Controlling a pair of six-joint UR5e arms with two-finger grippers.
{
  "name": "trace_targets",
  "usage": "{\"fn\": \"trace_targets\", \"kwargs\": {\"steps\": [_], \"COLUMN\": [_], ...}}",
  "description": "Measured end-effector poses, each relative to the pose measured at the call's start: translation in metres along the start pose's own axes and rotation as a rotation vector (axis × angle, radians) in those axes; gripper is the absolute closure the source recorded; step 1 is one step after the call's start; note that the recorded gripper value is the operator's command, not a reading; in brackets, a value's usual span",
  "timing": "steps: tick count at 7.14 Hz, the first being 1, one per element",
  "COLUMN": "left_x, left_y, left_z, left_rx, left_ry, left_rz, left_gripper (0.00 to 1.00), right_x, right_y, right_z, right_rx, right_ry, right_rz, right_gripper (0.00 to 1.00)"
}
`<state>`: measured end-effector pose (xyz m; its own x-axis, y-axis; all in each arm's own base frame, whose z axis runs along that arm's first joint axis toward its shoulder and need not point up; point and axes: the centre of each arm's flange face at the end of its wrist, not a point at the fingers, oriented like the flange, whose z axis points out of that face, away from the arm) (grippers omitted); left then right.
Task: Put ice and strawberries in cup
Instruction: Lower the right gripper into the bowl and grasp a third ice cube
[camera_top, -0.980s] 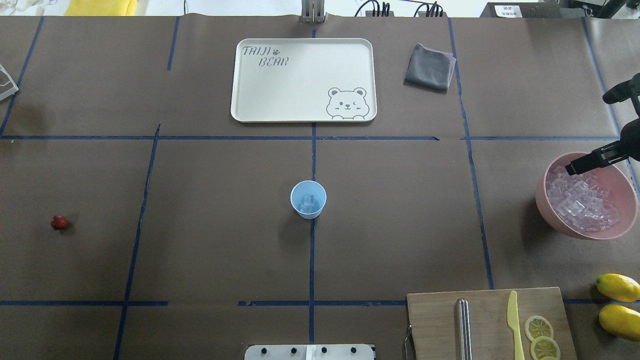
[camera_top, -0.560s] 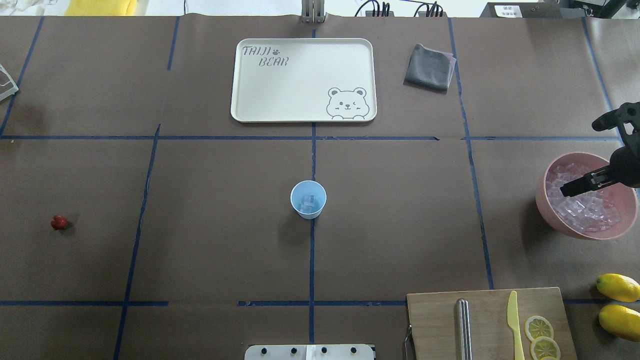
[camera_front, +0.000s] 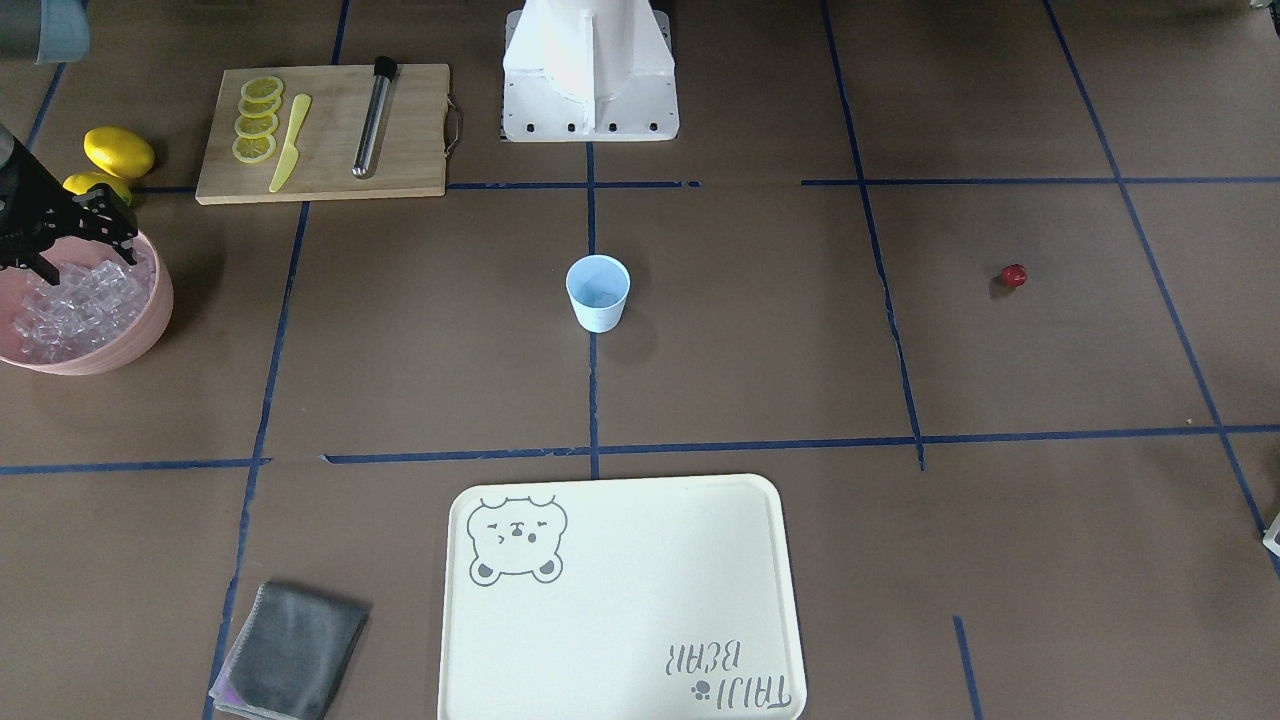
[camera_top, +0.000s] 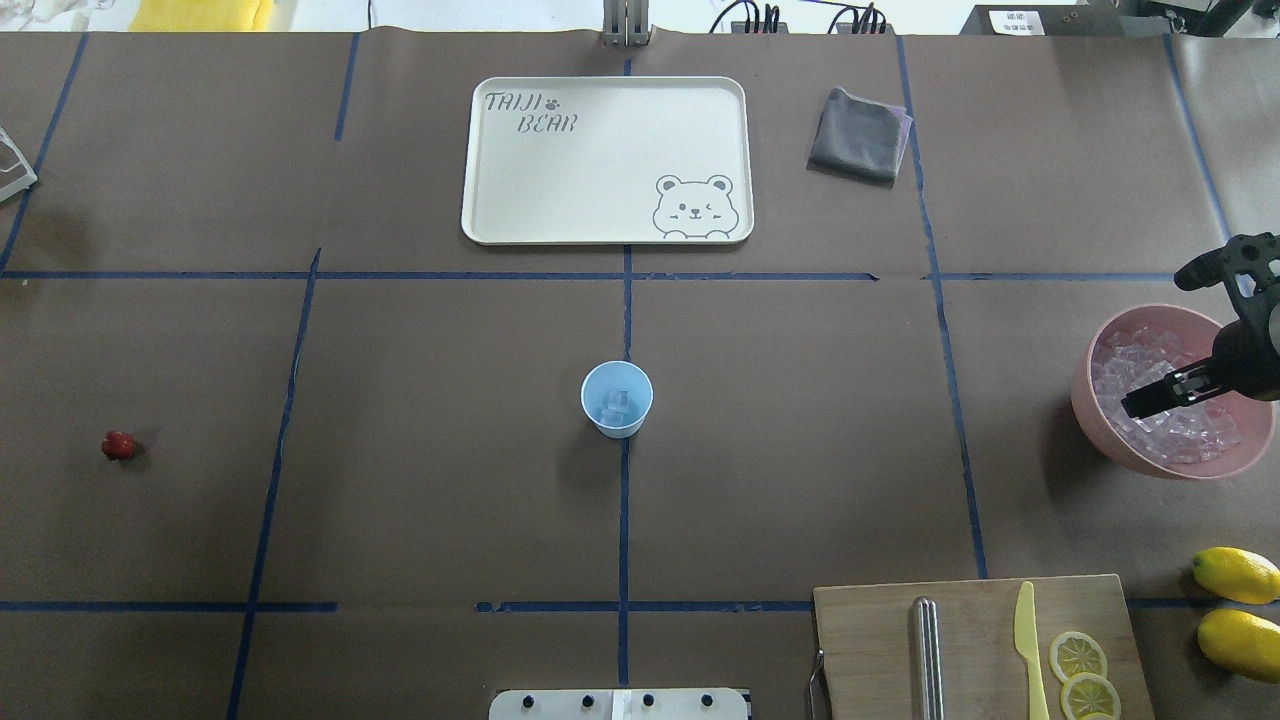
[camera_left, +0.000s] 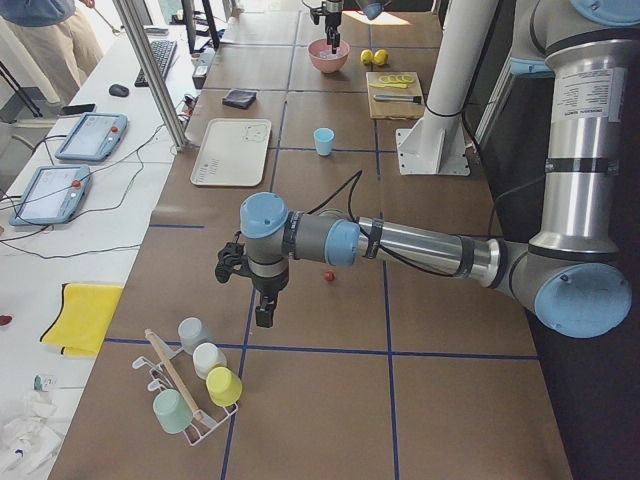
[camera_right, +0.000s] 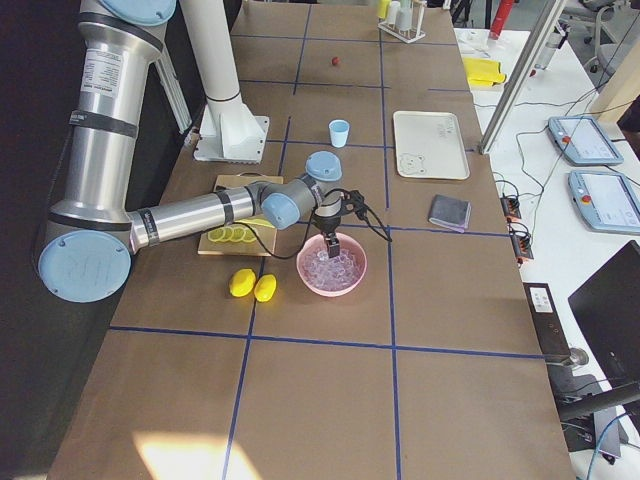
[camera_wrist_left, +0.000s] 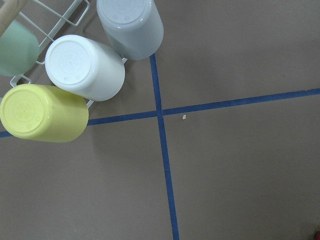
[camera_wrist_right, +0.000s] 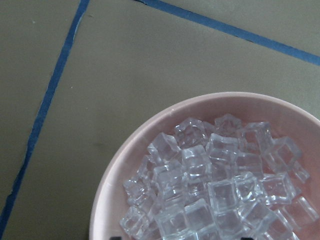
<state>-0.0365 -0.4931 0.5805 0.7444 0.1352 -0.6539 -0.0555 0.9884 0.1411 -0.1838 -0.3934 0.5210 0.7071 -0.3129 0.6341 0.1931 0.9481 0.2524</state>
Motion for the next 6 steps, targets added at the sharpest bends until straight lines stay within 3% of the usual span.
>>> {"fn": "trace_targets", "kwargs": {"steps": [6], "left_x": [0.001], "left_y": [0.0], "left_z": [0.001], "left_rx": [-0.001], "left_ry": [0.0], "left_rz": [0.002], "left_gripper": [0.0], "right_x": [-0.003], "right_y": [0.005], "right_z": [0.015], "right_rx": [-0.035], "right_ry": [0.004], "right_rz": [-0.008], "right_gripper": [0.22]}}
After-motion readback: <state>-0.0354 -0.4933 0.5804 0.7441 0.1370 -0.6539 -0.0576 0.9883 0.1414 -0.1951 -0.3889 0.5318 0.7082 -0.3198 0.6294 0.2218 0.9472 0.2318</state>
